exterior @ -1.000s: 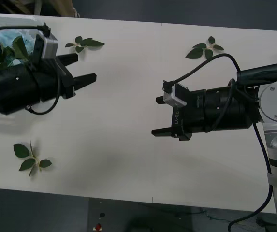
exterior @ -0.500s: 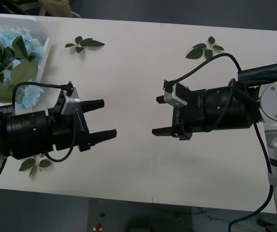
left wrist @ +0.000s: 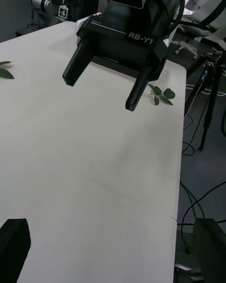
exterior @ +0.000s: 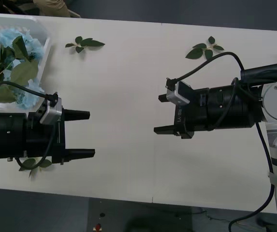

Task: Put the red flowers into the right box and the blue flowers into the left box

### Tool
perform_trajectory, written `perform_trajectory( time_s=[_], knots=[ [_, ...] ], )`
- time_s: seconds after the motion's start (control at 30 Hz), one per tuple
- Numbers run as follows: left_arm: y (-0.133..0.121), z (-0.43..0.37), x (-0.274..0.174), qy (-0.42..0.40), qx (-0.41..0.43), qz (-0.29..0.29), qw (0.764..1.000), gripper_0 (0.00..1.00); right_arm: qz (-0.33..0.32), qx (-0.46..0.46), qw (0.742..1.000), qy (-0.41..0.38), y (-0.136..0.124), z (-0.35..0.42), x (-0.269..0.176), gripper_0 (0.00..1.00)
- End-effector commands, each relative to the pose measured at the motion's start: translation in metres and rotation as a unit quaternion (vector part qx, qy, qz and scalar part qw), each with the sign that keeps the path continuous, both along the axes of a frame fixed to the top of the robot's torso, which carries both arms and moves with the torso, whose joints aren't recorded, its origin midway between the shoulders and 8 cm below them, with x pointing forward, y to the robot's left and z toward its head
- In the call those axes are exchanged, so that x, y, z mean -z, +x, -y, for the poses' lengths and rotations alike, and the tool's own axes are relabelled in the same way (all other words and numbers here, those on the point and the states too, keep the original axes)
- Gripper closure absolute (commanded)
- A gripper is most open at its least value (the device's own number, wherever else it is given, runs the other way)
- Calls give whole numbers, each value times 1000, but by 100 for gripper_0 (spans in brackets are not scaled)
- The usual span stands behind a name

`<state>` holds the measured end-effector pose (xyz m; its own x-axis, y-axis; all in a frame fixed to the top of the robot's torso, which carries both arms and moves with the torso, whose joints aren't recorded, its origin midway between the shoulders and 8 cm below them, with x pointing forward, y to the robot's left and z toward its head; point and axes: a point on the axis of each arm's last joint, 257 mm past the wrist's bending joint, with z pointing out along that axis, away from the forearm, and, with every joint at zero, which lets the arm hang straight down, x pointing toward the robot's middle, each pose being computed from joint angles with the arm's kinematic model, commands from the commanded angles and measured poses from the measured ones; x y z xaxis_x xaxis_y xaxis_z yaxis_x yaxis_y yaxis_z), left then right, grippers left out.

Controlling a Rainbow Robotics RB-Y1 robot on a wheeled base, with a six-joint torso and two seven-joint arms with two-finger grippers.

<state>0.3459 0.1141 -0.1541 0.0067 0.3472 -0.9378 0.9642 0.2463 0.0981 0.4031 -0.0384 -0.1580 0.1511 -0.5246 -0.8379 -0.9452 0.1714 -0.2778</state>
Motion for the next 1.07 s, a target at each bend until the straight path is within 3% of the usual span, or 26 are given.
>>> perform_trajectory(
  time_s=[0.03, 1.07],
  knots=[
    [-2, -3, -15, 14, 12, 21, 1000, 0, 36, -12, 999, -3, 4, 0, -17, 14],
    [-2, -6, -14, 19, 11, 20, 1000, 0, 38, -3, 999, -10, 8, 10, -16, 14]
  ],
)
